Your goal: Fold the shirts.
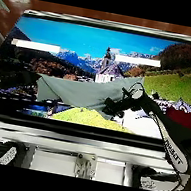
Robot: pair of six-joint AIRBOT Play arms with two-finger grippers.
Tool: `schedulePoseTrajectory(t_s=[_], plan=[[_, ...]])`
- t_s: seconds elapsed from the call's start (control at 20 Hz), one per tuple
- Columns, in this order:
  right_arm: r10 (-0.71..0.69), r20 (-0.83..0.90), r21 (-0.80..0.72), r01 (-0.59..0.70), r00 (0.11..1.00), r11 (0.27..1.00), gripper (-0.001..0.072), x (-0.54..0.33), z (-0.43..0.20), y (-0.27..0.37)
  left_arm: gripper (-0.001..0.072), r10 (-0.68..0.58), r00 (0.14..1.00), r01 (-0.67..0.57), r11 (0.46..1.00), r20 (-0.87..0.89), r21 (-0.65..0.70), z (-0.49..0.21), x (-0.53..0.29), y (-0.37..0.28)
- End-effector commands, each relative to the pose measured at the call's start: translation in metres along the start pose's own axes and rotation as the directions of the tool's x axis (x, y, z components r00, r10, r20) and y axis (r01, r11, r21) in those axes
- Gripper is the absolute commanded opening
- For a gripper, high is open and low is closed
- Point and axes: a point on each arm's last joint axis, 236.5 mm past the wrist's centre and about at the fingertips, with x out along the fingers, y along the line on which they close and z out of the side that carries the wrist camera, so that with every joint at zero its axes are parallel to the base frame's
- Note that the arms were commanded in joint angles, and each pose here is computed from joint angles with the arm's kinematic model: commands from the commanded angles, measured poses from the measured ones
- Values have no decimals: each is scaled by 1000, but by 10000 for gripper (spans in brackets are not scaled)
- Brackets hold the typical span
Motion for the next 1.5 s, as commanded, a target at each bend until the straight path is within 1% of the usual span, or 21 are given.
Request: schedulePoseTrajectory(t_s=[0.0,0.2,0.45,0.6,0.65,0.7,0.75,0.8,0.85,0.95,1.05,1.1,1.15,1.2,1.25,1.3,1.35,1.4,1.45], plan=[[-7,-41,-127,2,999,992,692,-16,-10,0,31,0,1000,0,1000,4,3,1,-1,-1],[-66,-81,-36,64,995,997,691,-38,-12,-36,31,-2,1000,2,1000,4,2,1,-1,-1],[-31,-111,39,35,993,999,691,-9,-9,-34,31,-23,1000,23,1000,11,-14,3,-1,-6],[12,-41,56,-10,999,998,688,8,5,-17,31,-23,1000,23,1000,11,-15,3,-1,-6],[17,-12,71,-16,1000,997,639,11,10,-13,31,-23,1000,23,1000,10,-14,3,-1,-6],[14,7,90,-15,1000,996,492,14,13,-10,31,-23,1000,23,1000,11,-15,3,-1,-6],[14,17,99,-15,1000,995,400,16,14,-8,31,-23,1000,23,1000,11,-14,3,-1,-6],[21,16,97,-23,1000,995,244,16,14,-6,31,-23,1000,23,1000,11,-14,3,-1,-6],[34,8,95,-35,999,995,71,15,12,-3,31,-23,1000,23,1000,11,-14,3,-1,-6],[66,2,-22,-66,998,998,63,2,8,9,31,-25,999,25,1000,21,-1,7,-3,-9],[81,17,-154,-77,997,985,63,-29,3,26,30,-39,996,31,995,79,92,28,-18,-24],[91,55,-226,-77,994,971,63,-54,4,38,30,-48,991,29,988,123,153,44,-30,-35],[114,107,-319,-75,988,945,63,-85,5,54,30,-58,981,14,972,182,235,65,-49,-51],[161,187,-462,-58,969,885,63,-127,5,79,30,-73,967,-8,949,244,315,84,-70,-68],[220,274,-604,-11,936,797,63,-172,0,107,30,-87,945,-45,920,315,390,106,-97,-89],[289,396,-686,72,871,724,63,-230,-8,136,30,-113,917,-69,900,382,431,124,-126,-111],[359,523,-715,168,773,679,63,-289,-20,161,30,-159,870,-72,895,467,439,145,-163,-141],[450,651,-711,282,611,645,63,-360,-39,186,31,-208,815,-78,886,541,458,160,-200,-170],[536,741,-670,384,405,635,63,-432,-68,206,31,-255,750,-110,862,610,495,171,-240,-198]])
